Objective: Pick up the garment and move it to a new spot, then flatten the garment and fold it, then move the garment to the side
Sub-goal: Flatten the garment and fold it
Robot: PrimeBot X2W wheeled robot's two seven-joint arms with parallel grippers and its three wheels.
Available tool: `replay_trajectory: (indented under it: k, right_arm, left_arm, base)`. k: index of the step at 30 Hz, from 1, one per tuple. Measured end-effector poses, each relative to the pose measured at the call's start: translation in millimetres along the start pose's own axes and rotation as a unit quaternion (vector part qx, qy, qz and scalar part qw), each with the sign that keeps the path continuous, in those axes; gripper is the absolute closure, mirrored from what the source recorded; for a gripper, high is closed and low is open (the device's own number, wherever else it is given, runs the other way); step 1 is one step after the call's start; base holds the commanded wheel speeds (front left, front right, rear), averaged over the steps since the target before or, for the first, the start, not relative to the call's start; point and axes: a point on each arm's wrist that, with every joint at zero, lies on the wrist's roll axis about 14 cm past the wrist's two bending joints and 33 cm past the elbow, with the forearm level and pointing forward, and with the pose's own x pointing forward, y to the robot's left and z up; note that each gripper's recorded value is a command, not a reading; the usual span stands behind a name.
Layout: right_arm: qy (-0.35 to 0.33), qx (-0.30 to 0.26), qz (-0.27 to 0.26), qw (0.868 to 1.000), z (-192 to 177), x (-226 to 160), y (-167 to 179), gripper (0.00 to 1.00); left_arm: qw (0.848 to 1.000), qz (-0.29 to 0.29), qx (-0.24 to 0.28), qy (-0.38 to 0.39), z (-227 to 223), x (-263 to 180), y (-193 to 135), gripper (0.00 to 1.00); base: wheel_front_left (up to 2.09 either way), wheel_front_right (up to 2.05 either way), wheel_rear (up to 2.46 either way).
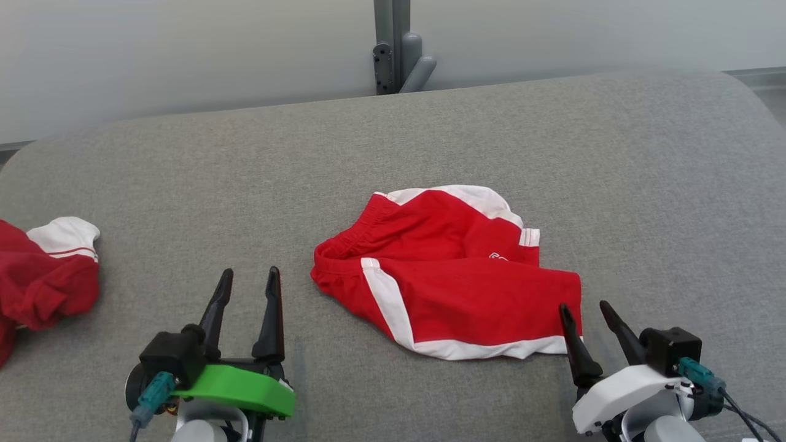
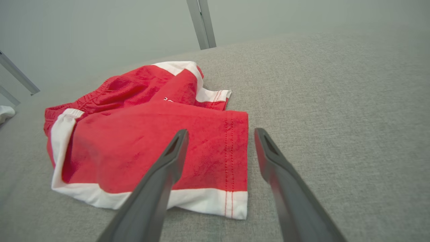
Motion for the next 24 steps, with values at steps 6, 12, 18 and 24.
replay_trajectory:
  k: [6,12,18,24]
  right_arm:
    - [0.042,-0.031,0.021,0.998,-13.2,18.6,-8.9,0.0]
    - [0.08,-0.019,0.033,0.996,-30.0,31.8,-4.4,0.0]
    - [0.103,-0.033,0.056,0.993,-34.9,42.9,1.1,1.0]
    - [0.078,-0.055,0.055,0.994,-10.6,58.9,-9.8,1.0]
  left_arm:
    - [0.998,-0.024,0.063,-0.021,13.0,-19.6,-17.6,0.0]
    - [0.996,-0.016,0.081,-0.016,9.6,-36.6,-19.9,0.0]
    - [0.995,-0.014,0.096,-0.011,6.5,-44.7,-20.0,0.0]
    - [0.995,-0.008,0.103,-0.011,7.8,-45.2,-15.7,0.0]
  base:
    - [0.0,0.0,0.0]
    - [0.0,0.0,0.0]
    - [0.0,0.0,0.0]
    - [0.0,0.0,0.0]
